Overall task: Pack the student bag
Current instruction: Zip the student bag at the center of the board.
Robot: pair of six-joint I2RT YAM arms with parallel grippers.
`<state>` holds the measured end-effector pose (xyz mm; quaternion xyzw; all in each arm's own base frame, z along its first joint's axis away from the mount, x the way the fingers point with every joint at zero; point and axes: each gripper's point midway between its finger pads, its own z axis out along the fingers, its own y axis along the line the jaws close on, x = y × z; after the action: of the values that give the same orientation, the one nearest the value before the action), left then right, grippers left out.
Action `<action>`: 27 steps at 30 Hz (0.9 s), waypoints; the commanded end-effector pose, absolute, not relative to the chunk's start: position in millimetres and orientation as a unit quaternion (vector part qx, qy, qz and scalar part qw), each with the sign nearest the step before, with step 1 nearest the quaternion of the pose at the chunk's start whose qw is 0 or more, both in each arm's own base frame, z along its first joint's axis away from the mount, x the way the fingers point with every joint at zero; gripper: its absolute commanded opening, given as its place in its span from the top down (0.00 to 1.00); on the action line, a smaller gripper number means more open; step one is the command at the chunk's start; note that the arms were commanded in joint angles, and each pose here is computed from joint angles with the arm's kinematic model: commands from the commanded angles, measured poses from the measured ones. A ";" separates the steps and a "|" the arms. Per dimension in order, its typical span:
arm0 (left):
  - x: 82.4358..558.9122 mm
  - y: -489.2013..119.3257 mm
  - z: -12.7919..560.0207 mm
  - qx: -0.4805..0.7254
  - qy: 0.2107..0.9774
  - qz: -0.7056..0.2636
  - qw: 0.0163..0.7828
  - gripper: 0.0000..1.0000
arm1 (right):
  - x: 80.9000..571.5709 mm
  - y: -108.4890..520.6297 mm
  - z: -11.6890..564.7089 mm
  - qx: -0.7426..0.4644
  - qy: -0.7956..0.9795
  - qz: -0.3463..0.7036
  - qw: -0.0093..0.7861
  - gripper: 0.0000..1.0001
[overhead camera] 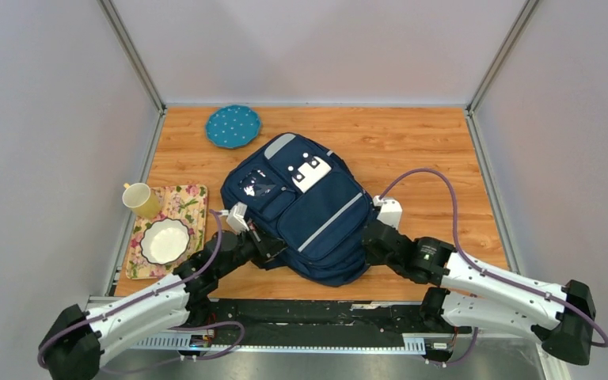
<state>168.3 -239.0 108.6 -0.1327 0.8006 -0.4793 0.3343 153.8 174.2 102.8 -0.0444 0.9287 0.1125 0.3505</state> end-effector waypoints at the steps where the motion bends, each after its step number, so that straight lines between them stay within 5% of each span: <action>1: 168.5 -214.9 102.3 -0.044 0.827 -0.453 0.330 1.00 | 167.4 135.6 113.5 0.018 0.918 0.066 0.391 1.00; 9: 136.4 -217.7 121.6 0.118 0.819 -0.517 0.220 1.00 | 182.2 127.9 123.6 0.014 0.909 0.059 0.412 1.00; 14: 164.9 -192.1 121.5 0.092 0.867 -0.428 0.239 0.98 | 181.9 134.5 121.4 0.005 0.908 0.079 0.412 1.00; 18: 180.7 -179.7 139.2 0.060 0.871 -0.390 0.293 0.60 | 176.7 143.0 116.3 -0.006 0.910 0.105 0.400 1.00; 19: 184.5 -175.7 144.2 0.052 0.868 -0.382 0.312 0.43 | 176.4 143.5 115.7 -0.006 0.910 0.107 0.400 1.00; 21: 190.9 -163.1 158.4 0.032 0.859 -0.358 0.365 0.30 | 176.0 143.9 116.9 -0.006 0.910 0.109 0.400 1.00; 27: 195.3 -149.0 212.5 0.036 0.814 -0.345 0.465 0.27 | 177.2 147.2 121.5 -0.010 0.908 0.115 0.402 1.00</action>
<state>184.1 -161.2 171.1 0.0315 0.8419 -0.3692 0.3924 171.8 153.8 114.0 -0.0071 0.9140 0.1282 0.3848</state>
